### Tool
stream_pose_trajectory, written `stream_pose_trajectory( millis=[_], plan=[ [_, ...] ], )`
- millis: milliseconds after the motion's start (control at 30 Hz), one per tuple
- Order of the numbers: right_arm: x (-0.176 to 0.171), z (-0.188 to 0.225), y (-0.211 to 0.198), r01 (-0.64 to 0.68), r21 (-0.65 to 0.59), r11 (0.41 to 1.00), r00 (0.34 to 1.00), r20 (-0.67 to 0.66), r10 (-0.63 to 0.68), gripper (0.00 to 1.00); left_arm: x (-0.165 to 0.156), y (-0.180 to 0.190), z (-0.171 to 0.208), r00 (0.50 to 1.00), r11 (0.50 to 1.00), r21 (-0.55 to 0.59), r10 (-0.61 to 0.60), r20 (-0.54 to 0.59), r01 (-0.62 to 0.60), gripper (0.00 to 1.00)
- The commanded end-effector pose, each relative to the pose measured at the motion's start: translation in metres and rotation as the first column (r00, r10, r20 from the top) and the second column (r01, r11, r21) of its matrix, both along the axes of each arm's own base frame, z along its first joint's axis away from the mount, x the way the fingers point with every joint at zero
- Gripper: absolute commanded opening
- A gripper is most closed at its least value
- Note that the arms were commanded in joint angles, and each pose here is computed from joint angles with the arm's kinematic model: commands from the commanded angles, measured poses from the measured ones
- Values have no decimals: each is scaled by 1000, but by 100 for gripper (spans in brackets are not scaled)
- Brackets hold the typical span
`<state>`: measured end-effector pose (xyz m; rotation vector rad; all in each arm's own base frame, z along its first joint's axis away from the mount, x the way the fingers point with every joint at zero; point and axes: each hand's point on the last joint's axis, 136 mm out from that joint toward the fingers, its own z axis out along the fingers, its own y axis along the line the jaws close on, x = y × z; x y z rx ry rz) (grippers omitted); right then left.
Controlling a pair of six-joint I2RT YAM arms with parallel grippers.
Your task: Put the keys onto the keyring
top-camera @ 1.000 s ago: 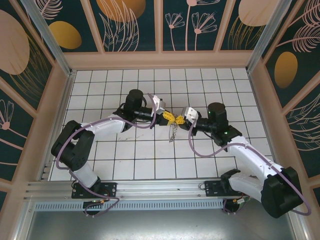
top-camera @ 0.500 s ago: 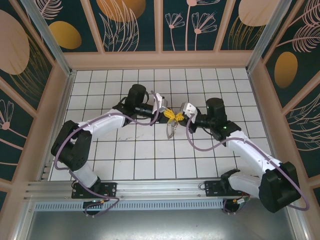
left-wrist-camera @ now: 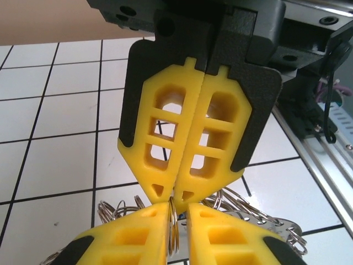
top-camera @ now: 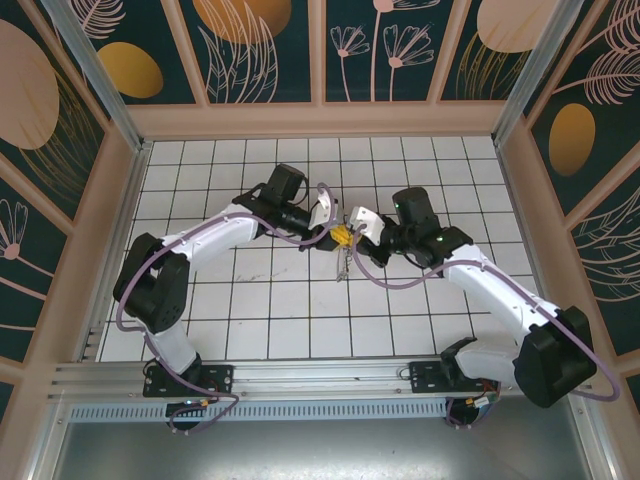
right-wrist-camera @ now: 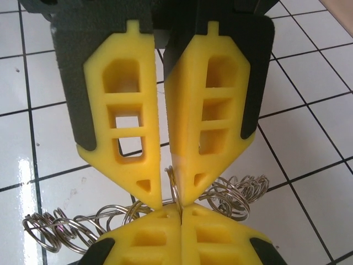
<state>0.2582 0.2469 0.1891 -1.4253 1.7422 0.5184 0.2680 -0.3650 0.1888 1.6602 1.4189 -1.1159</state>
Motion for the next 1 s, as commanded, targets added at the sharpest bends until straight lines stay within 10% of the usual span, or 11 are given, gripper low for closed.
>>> stream_pose_trajectory(
  millis=[0, 133, 533, 967],
  plan=[
    [5, 45, 21, -69, 67, 995, 990, 125, 61, 0, -10, 4, -27, 999, 995, 99, -16, -33, 20, 17],
    [5, 46, 23, -70, 78, 995, 990, 127, 60, 0, -7, 5, -30, 1000, 994, 113, -4, -28, 7, 0],
    [-5, 20, 4, -52, 214, 976, 991, 131, 24, 12, -25, -6, 51, 999, 966, -254, -52, -11, 48, 0],
    [-10, 28, -6, -67, 389, 919, 986, 165, 2, 15, -37, -4, 75, 993, 921, -380, -109, -36, 88, 0]
  ],
)
